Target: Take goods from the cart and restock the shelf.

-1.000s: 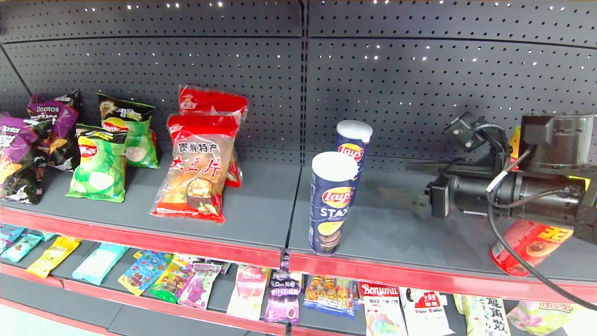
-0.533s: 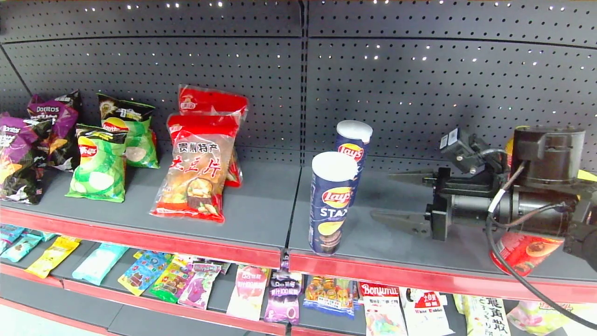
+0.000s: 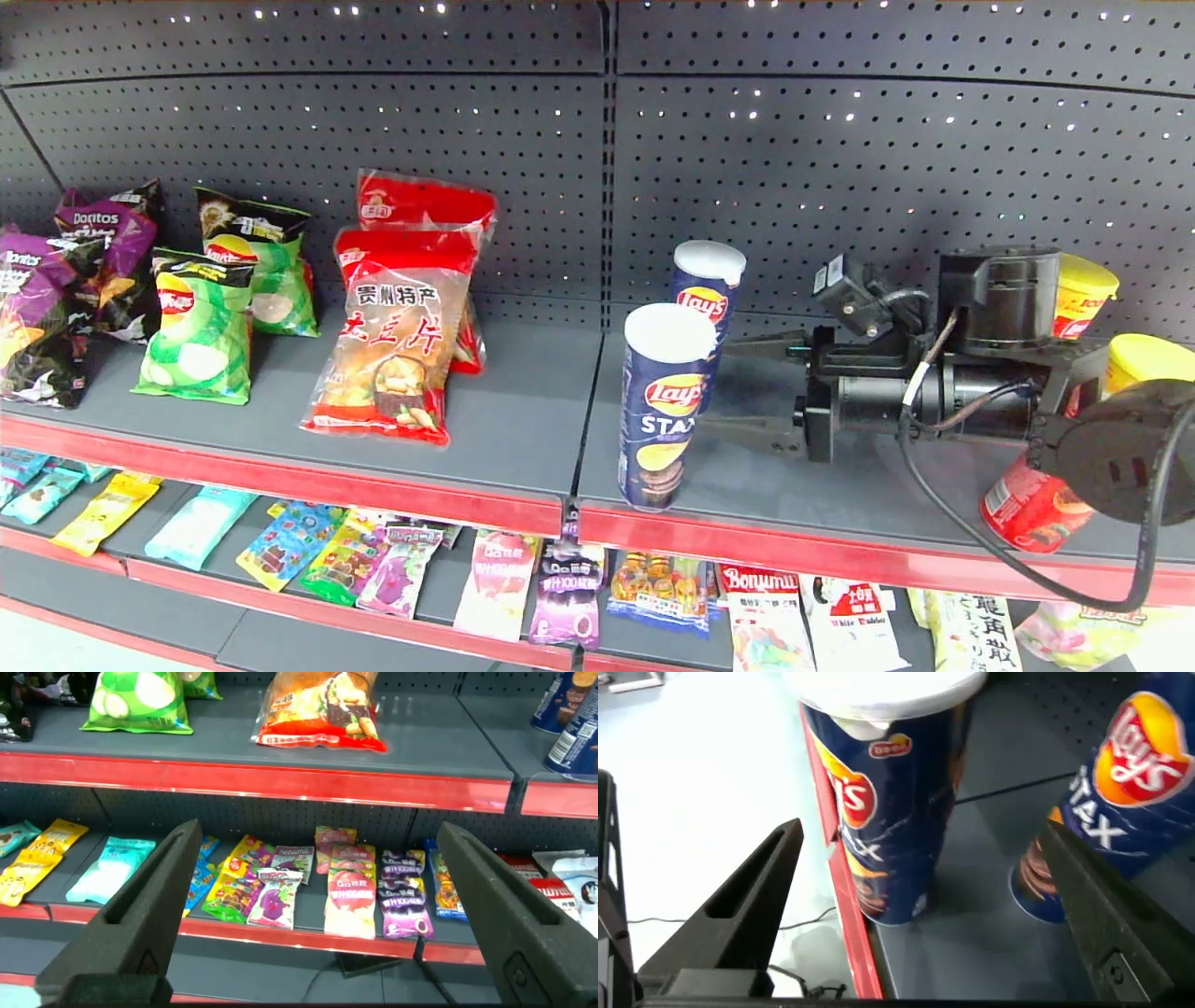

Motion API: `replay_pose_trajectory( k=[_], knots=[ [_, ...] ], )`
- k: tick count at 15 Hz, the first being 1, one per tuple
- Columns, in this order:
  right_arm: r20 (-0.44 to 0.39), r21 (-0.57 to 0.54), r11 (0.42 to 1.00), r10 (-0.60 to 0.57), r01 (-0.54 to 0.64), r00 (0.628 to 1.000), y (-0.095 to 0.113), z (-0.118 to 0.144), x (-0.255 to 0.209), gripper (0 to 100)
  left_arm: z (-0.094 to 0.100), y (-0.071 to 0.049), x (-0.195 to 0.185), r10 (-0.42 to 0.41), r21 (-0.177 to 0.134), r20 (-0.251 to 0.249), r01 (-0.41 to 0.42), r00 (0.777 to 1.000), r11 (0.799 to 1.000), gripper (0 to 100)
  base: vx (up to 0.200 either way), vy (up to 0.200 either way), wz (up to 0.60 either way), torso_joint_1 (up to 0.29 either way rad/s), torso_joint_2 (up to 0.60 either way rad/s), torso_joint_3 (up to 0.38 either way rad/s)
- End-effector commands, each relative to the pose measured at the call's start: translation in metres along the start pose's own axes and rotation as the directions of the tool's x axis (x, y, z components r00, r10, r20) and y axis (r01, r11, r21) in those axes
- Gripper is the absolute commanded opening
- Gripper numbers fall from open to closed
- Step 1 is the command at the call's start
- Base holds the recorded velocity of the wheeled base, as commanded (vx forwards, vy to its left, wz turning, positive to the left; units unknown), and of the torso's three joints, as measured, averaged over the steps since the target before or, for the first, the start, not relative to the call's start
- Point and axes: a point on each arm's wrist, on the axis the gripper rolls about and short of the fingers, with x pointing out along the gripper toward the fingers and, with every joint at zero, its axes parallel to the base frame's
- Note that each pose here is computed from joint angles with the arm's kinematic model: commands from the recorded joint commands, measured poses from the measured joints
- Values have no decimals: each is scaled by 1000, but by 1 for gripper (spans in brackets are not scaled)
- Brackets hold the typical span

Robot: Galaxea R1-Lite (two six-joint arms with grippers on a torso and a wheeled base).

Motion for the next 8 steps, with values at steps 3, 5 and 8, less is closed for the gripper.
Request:
replay_pose_trajectory(
  k=[3,5,8],
  knots=[
    [-6,8,999,43,-43,999,1,-4,10,100,0,0,0,0,0,0,0,1000,1000,100,0,0,0,0,0,0],
    [-7,8,999,48,-48,999,-2,-6,15,100,0,0,0,0,0,0,0,1000,1000,100,0,0,0,0,0,0],
    [22,4,994,108,-108,994,-7,-3,22,100,0,0,0,0,0,0,0,1000,1000,100,0,0,0,0,0,0]
  ],
)
